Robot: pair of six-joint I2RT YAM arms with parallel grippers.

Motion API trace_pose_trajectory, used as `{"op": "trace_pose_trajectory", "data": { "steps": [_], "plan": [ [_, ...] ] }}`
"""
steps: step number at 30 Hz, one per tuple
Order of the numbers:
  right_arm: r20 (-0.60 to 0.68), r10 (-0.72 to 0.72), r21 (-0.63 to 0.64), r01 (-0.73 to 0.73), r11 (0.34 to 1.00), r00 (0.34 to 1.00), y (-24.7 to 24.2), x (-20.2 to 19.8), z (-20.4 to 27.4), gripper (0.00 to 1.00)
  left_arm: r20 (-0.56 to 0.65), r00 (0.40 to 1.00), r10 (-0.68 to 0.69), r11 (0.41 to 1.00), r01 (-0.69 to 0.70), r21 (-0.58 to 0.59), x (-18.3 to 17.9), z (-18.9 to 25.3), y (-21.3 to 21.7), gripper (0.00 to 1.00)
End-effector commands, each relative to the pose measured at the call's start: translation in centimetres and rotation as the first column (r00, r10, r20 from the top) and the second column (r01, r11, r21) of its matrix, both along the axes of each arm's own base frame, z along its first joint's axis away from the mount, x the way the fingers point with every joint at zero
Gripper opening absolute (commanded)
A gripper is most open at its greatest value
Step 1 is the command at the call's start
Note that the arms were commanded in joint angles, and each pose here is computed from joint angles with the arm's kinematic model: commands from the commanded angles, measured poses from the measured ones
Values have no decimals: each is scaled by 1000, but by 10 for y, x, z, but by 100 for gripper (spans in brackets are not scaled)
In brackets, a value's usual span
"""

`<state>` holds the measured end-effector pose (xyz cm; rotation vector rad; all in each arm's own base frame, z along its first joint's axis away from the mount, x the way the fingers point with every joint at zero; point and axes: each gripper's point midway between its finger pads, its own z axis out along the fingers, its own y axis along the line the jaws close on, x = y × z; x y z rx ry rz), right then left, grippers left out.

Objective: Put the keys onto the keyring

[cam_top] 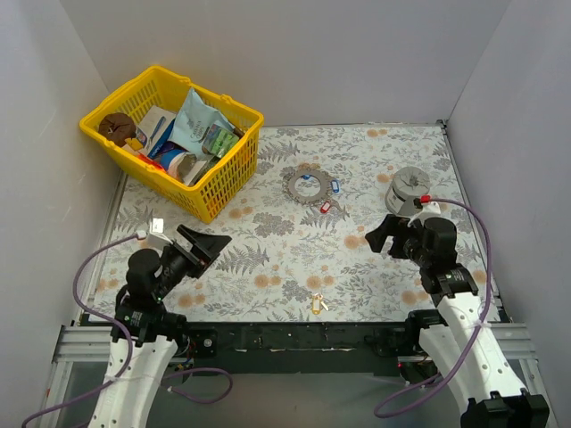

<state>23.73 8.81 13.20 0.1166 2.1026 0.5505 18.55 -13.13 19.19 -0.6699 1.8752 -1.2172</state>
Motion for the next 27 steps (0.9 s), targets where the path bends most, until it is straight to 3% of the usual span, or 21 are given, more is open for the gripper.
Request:
{"op": "trace_pose_trajectory", "data": {
  "steps": [1,5,9,15,16,17,18,20,22,23,25,26,27],
  "plan": [
    [43,61,-24,-60,998,997,6,13,23,98,124,983,-138,982,120,147,-5,52,-9,98],
    [53,94,-25,-92,995,994,14,32,36,98,229,926,-301,934,239,266,7,110,-24,98],
    [60,123,-24,-122,992,991,25,58,47,98,262,908,-327,917,238,319,46,147,-37,98],
    [-28,155,-52,-157,986,987,50,96,32,96,205,911,-357,881,255,399,112,137,-74,98],
    [-16,173,-55,-174,983,985,60,106,42,96,188,911,-367,866,261,427,131,139,-92,98],
    [-33,186,-63,-188,980,982,65,113,39,96,164,894,-417,835,305,458,127,134,-116,98],
    [-99,198,-78,-206,975,975,70,121,18,95,146,888,-435,815,320,482,134,131,-130,98],
    [-102,252,-78,-260,962,962,91,140,29,89,80,886,-457,770,349,534,155,120,-157,98],
    [-161,304,-90,-320,943,939,112,156,8,80,33,901,-433,744,336,578,170,111,-164,98],
    [-126,327,-92,-339,936,937,125,171,27,77,7,904,-428,729,340,593,180,110,-172,98],
    [-180,372,-102,-393,914,911,150,182,3,67,10,915,-404,723,313,616,187,114,-173,98],
    [-190,395,-95,-417,904,899,161,187,2,61,26,924,-381,728,283,625,192,118,-171,98],
    [-192,404,-91,-427,900,894,174,203,-3,45,55,928,-369,740,258,621,193,128,-169,98]
  ]
}}
